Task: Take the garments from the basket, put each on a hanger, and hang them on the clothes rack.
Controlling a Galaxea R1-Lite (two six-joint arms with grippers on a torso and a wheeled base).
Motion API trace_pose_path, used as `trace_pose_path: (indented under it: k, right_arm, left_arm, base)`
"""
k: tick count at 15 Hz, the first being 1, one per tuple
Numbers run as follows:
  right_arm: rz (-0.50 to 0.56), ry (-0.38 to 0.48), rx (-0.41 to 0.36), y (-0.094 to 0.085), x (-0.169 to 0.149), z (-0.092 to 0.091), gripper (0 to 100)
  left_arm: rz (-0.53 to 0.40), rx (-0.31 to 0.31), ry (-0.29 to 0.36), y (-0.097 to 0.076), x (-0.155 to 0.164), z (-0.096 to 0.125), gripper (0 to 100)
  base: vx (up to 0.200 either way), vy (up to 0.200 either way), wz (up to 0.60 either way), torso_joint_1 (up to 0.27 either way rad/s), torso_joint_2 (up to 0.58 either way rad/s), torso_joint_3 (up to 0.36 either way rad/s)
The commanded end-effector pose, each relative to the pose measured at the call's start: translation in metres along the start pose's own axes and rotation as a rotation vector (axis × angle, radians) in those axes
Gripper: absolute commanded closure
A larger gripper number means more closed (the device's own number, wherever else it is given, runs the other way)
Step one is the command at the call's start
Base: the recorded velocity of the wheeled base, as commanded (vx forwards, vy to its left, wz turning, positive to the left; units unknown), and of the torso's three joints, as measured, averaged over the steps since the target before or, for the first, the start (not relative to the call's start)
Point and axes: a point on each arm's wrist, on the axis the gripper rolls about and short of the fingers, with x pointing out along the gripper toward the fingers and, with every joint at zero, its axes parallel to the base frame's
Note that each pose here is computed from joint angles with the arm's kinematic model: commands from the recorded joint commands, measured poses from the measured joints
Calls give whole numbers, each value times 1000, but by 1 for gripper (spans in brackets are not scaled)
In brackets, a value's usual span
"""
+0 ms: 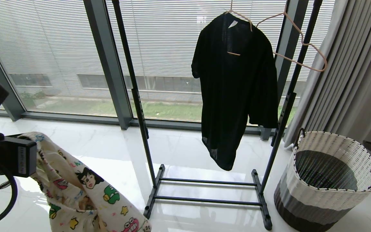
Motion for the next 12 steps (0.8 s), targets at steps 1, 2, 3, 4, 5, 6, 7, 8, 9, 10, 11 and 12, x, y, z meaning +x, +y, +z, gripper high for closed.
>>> trace_pose_path:
  k: [1, 2, 3, 4, 5, 6, 7, 8, 9, 10, 11, 12]
  right_arm:
    - [-66, 29, 15, -3, 1, -19, 0]
    - [-72, 26, 15, -2, 3, -24, 0]
    - [-77, 12, 13, 0, 5, -28, 0]
    - [-76, 7, 7, 1, 7, -30, 0]
    - [-77, 6, 2, 1, 7, -29, 0]
    - [-77, 6, 2, 1, 7, -29, 0]
    - [-78, 3, 2, 1, 7, -29, 0]
    - [-79, 3, 3, 1, 7, -29, 0]
    - [-78, 3, 4, 1, 7, -29, 0]
    - [-79, 1, 4, 1, 7, -29, 0]
    - [-76, 4, 4, 1, 7, -29, 0]
    - [-76, 3, 5, 1, 8, -29, 0]
  left_arm:
    - [91, -46, -7, 17, -17, -18, 100]
    - [91, -46, -7, 17, -19, -21, 100]
    - [91, -47, -9, 17, -23, -25, 100]
    - [91, -46, -9, 16, -24, -27, 100]
    - [92, -46, -11, 17, -25, -28, 100]
    - [91, -46, -9, 16, -24, -28, 100]
    - [93, -46, -9, 16, -24, -28, 100]
    - [93, -44, -9, 16, -24, -28, 100]
    - [91, -44, -8, 16, -24, -28, 100]
    - [91, -43, -5, 16, -23, -28, 100]
    - [91, -43, -5, 16, -22, -28, 100]
    - [91, -42, -8, 16, -22, -27, 100]
  base:
    - [0, 0, 0, 0, 0, 0]
    - [0, 0, 0, 0, 0, 0]
    - [0, 0, 0, 0, 0, 0]
    - [0, 0, 0, 0, 0, 0]
    - [0, 0, 0, 22, -85, -61]
    - [0, 0, 0, 71, -242, -183]
    - [0, 0, 0, 32, -129, -232]
    - [0, 0, 0, 110, -330, -271]
    - [0, 0, 0, 178, -510, -261]
    - [0, 0, 0, 159, -500, -290]
    - [0, 0, 0, 149, -491, -271]
    - [0, 0, 0, 173, -476, -290]
